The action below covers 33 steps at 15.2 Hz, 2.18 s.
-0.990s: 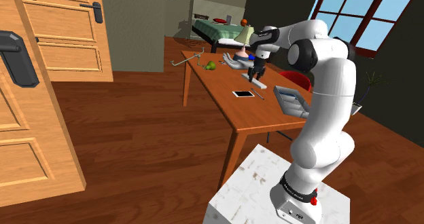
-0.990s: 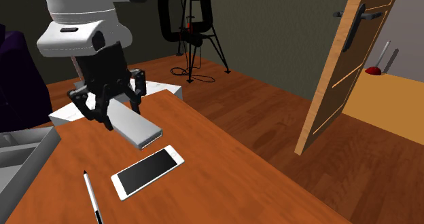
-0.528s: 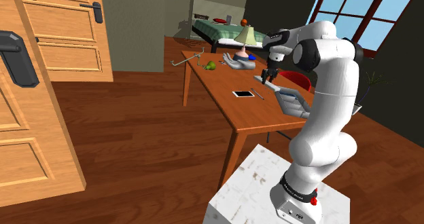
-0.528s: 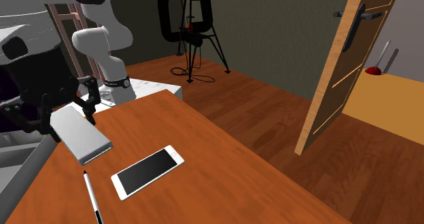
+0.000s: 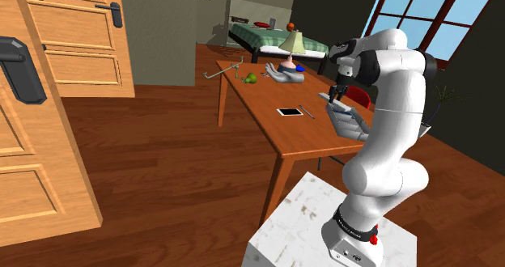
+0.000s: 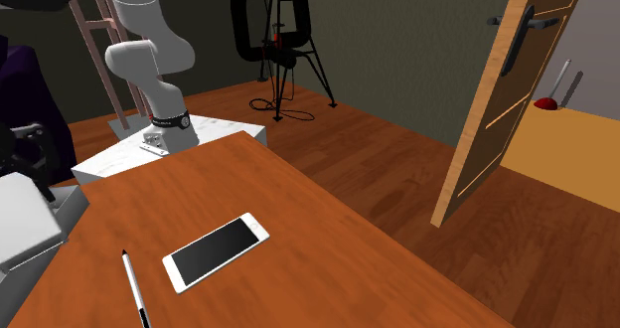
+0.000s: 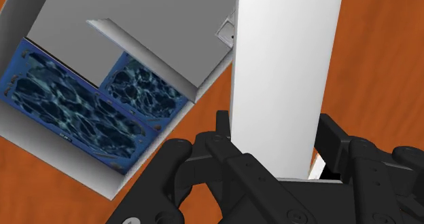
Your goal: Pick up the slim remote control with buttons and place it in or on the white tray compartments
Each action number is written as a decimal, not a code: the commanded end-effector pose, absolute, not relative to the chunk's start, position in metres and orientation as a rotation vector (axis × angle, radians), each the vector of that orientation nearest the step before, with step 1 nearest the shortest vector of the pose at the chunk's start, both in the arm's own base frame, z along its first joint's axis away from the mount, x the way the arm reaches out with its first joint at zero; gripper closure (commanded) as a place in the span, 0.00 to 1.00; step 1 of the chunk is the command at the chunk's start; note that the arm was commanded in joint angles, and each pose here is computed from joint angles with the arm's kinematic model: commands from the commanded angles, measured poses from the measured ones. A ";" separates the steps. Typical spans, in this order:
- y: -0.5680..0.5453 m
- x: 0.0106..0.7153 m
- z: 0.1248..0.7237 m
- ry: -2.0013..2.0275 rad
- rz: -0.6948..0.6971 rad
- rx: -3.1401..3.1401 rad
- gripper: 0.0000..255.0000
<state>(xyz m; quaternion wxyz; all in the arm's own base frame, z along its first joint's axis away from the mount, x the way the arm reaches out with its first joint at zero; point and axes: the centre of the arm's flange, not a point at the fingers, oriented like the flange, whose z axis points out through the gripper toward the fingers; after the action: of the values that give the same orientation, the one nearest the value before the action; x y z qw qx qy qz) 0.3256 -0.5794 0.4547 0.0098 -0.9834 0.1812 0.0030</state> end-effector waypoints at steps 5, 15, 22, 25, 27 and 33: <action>-0.630 0.263 0.458 0.563 0.009 -3.071 1.00; -0.663 0.223 0.421 0.563 0.009 -3.071 1.00; -0.663 0.223 0.384 0.563 0.009 -3.071 1.00; -0.663 0.223 0.383 0.563 0.009 -3.071 1.00; -0.663 0.223 0.383 0.563 0.009 -3.071 1.00; -0.662 0.224 0.382 0.563 0.009 -3.071 0.00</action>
<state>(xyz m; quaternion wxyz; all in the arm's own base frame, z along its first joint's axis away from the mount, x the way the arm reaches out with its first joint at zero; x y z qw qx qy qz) 0.2236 -0.6623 0.3825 0.0097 -0.9836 0.1803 0.0027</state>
